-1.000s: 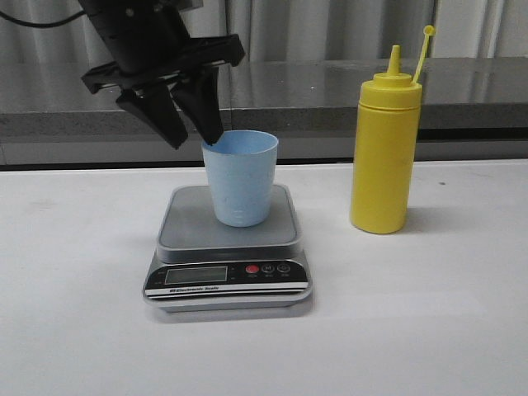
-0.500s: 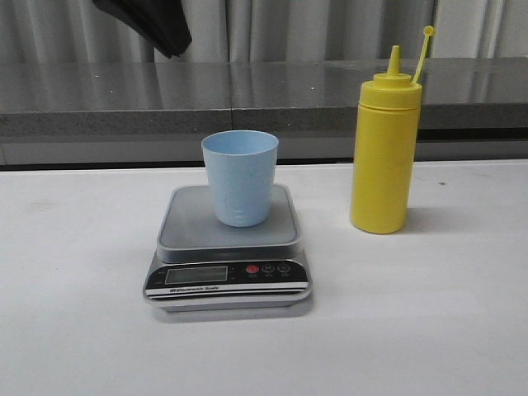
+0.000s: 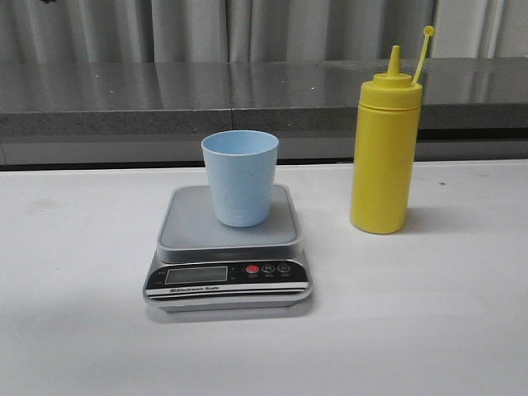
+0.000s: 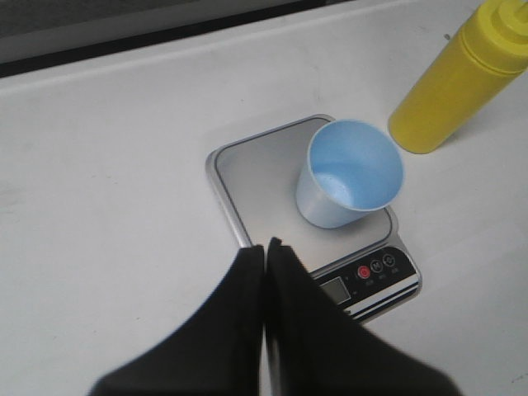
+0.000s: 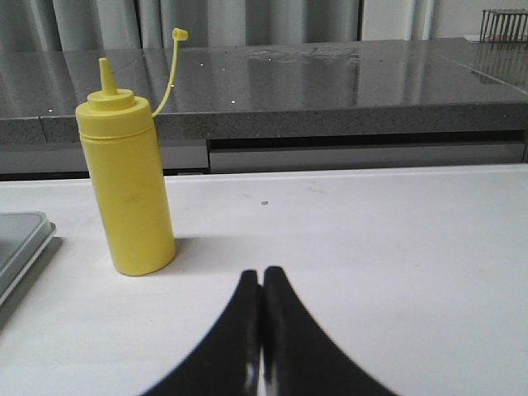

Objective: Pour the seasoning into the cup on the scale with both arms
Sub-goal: 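Open the left gripper and raise it away from the cup, then move the right gripper toward the yellow squeeze bottle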

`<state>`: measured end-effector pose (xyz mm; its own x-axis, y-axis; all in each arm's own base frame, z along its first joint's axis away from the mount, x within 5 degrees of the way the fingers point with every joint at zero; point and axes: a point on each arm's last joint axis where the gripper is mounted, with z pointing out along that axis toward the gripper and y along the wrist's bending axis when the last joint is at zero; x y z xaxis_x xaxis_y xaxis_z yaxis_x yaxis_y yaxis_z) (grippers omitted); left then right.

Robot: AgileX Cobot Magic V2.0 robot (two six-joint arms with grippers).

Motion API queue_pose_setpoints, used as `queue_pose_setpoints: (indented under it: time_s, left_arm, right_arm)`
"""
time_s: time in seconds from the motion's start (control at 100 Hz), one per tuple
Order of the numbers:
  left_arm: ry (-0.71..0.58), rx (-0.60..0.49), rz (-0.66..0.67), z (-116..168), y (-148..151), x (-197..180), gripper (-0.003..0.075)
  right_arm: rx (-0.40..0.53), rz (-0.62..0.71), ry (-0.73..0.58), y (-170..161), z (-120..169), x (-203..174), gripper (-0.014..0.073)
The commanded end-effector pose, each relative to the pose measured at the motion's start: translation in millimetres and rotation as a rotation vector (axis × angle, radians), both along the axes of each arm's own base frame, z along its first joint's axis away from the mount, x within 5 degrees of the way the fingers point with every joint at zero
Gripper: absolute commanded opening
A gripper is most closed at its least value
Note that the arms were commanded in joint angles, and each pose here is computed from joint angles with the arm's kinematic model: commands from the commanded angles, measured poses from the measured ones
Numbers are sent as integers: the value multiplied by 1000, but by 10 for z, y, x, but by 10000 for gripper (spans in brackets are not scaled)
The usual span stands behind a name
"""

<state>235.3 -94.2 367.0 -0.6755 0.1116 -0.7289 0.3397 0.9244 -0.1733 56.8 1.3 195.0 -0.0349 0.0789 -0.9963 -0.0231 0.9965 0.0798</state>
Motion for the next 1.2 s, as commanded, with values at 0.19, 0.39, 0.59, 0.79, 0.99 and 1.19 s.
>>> queue_pose_setpoints:
  time_s: [0.19,0.39,0.59,0.79,0.99,1.19]
  left_arm:
    - [-190,-81,112,78,374,-581,-20]
    - [-263,-104,117,-61,497,-1039,-20]
    - [-336,-127,111,-206,607,-1483,-20]
    - [-393,-143,97,-301,691,-1849,-20]
    - [-444,-159,96,-291,721,-1968,-20]
    - [-444,-159,96,-291,721,-1968,-20]
  right_arm:
    - [-11,2,-111,1,130,-26,-68]
    - [-11,2,-115,1,132,-26,-68]
    - [-10,2,-120,2,137,-27,-68]
    - [-10,2,-120,2,138,-27,-68]
    - [-10,3,-132,2,149,-28,-68]
    - [-3,4,-175,2,260,-44,-68]
